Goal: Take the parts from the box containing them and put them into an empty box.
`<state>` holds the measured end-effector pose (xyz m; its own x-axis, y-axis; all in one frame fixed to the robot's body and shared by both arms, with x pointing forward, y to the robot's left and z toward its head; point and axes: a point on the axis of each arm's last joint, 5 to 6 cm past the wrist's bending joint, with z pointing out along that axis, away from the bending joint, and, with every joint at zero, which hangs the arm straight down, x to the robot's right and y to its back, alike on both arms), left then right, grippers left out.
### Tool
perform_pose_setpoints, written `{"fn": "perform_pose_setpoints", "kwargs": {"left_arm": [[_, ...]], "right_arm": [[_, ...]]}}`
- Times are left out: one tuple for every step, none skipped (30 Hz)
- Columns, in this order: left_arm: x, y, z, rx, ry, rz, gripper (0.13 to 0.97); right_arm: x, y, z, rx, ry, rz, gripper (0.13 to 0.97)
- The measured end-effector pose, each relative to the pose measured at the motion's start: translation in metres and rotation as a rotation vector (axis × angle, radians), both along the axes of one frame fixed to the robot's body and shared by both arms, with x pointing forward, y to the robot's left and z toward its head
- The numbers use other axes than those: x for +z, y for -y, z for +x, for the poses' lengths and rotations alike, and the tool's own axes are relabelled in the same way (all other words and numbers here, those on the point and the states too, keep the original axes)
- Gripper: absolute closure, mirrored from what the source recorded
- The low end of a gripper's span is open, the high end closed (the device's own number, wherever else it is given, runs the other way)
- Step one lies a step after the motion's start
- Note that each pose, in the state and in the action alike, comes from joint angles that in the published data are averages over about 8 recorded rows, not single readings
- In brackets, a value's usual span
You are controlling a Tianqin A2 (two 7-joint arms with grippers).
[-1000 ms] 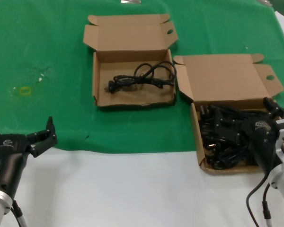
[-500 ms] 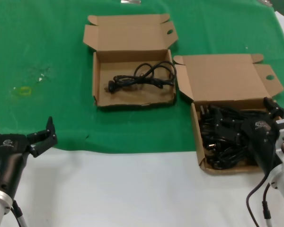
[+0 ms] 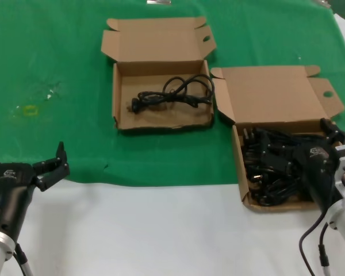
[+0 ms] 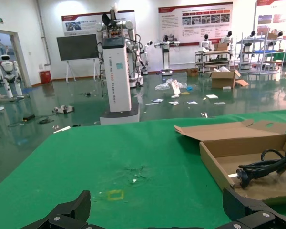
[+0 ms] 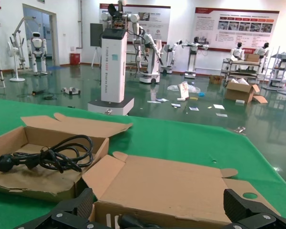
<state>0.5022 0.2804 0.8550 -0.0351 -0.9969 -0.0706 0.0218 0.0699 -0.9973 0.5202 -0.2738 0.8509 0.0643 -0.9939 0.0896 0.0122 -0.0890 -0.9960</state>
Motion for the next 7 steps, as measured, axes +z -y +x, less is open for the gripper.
{"fn": "perform_pose_setpoints", "kwargs": {"left_arm": [[0.0,0.0,0.0,0.0,0.0,0.0,0.132],[0.0,0.0,0.0,0.0,0.0,0.0,0.132],[0.0,0.0,0.0,0.0,0.0,0.0,0.132],[0.0,0.0,0.0,0.0,0.0,0.0,0.132],[0.0,0.0,0.0,0.0,0.0,0.0,0.132],[0.0,0.0,0.0,0.0,0.0,0.0,0.132],[0.0,0.0,0.0,0.0,0.0,0.0,0.132]], "right_arm": [[0.0,0.0,0.0,0.0,0.0,0.0,0.13],[0.0,0.0,0.0,0.0,0.0,0.0,0.13],[0.0,0.0,0.0,0.0,0.0,0.0,0.13],[0.0,0.0,0.0,0.0,0.0,0.0,0.13],[0.0,0.0,0.0,0.0,0.0,0.0,0.13],[0.0,0.0,0.0,0.0,0.0,0.0,0.13],[0.0,0.0,0.0,0.0,0.0,0.0,0.13]]}}
